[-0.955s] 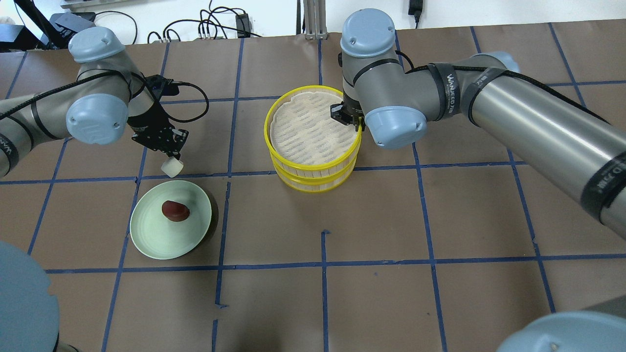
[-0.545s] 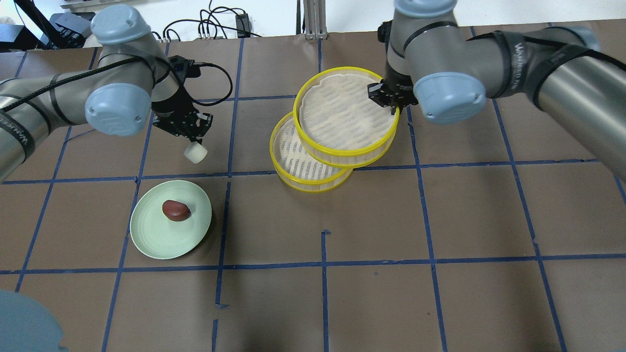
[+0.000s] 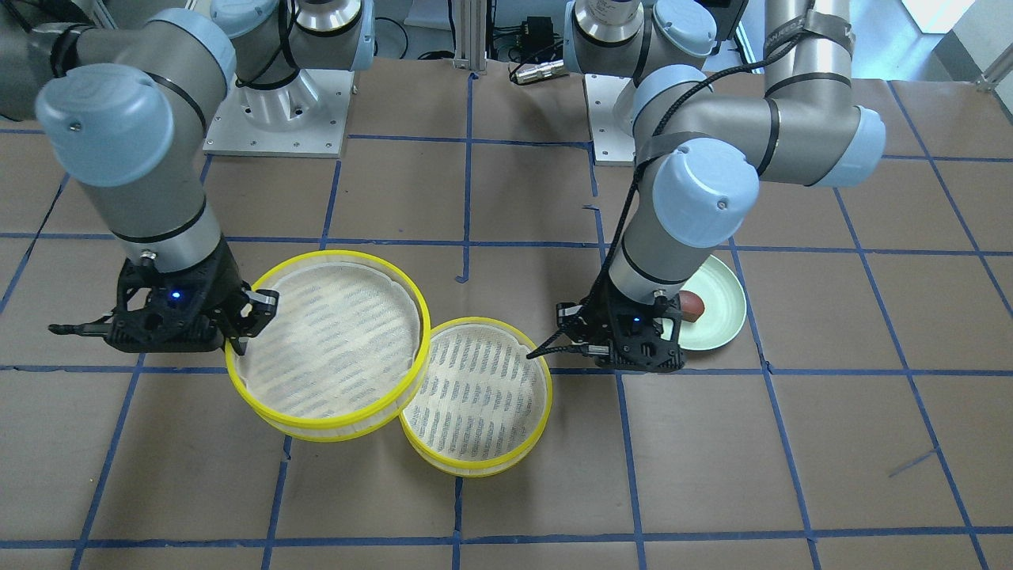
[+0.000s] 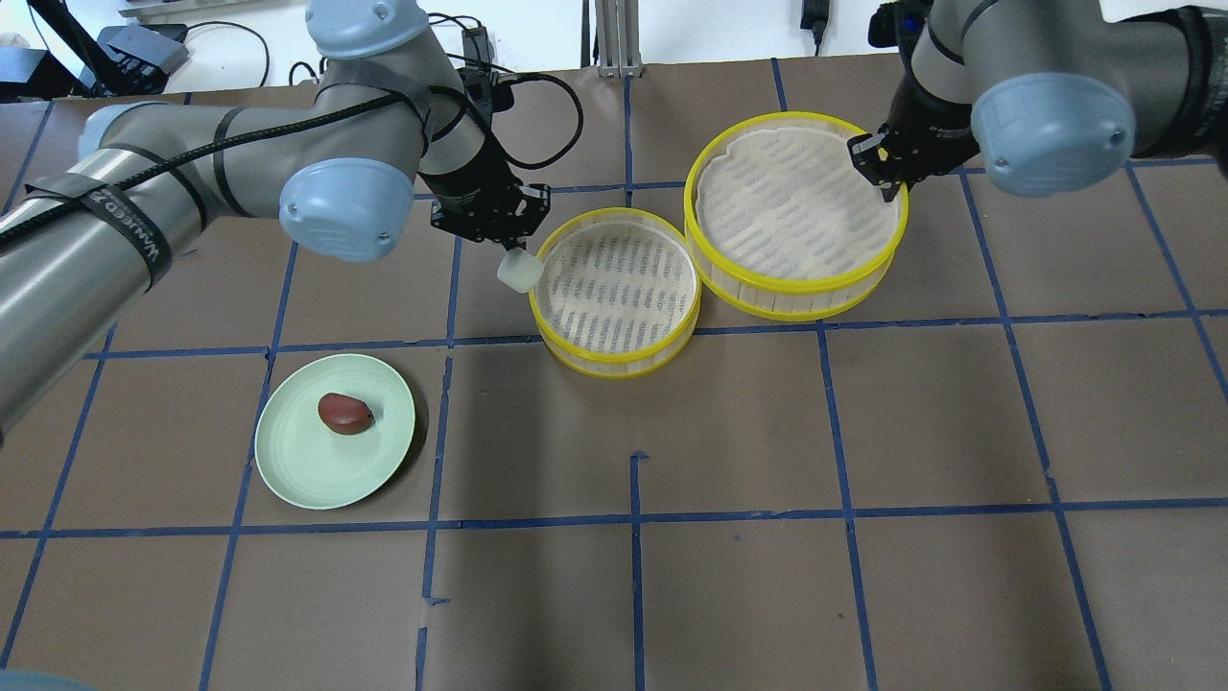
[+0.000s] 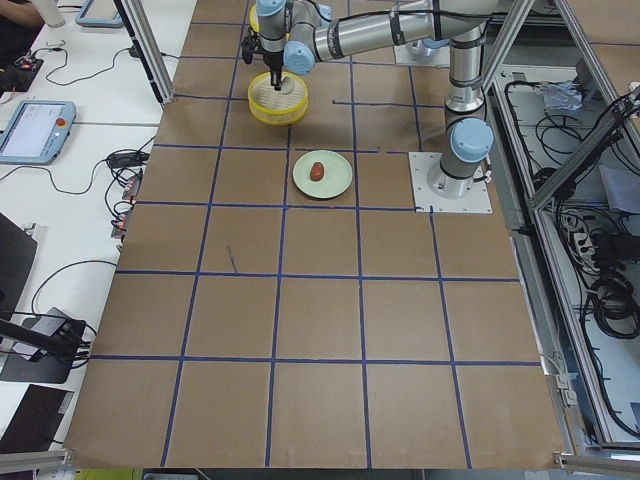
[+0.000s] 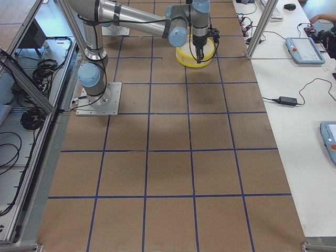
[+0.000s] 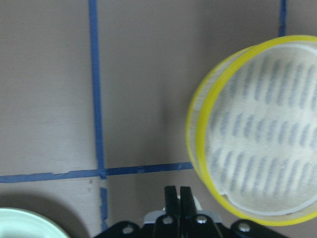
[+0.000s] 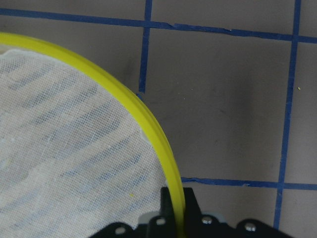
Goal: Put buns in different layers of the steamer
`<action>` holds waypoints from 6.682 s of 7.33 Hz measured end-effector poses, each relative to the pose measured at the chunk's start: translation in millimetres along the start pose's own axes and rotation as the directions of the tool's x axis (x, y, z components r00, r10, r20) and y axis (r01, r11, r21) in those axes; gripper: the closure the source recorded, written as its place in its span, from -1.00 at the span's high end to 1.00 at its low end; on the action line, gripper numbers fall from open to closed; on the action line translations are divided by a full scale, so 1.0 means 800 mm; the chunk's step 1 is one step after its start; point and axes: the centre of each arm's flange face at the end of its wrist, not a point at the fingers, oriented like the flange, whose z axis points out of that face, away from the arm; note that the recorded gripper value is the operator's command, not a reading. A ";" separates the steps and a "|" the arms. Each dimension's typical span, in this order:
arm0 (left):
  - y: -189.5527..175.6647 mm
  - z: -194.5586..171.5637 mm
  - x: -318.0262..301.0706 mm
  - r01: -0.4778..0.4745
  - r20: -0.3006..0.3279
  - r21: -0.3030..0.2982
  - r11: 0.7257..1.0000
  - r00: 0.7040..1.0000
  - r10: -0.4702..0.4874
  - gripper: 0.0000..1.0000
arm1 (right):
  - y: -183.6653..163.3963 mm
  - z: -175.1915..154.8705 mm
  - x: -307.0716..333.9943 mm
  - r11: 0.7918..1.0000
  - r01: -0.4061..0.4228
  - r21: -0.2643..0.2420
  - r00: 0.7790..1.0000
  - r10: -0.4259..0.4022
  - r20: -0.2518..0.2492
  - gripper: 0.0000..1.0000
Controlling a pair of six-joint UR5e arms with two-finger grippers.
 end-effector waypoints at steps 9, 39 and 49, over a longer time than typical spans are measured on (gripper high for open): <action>0.055 -0.007 -0.144 -0.178 0.111 -0.084 0.980 0.976 0.186 1.00 | 0.003 0.018 -0.055 0.996 -0.082 -0.019 0.994 0.083 0.068 -0.80; -0.004 -0.034 0.036 0.032 -0.116 0.136 0.990 0.993 -0.016 1.00 | 0.003 -0.005 -0.039 0.985 -0.172 -0.025 0.984 0.173 0.050 0.94; 0.043 -0.228 -0.123 -0.026 0.103 -0.112 0.993 0.994 0.037 1.00 | 0.073 -0.175 -0.081 0.991 -0.109 -0.074 0.990 0.115 0.077 1.00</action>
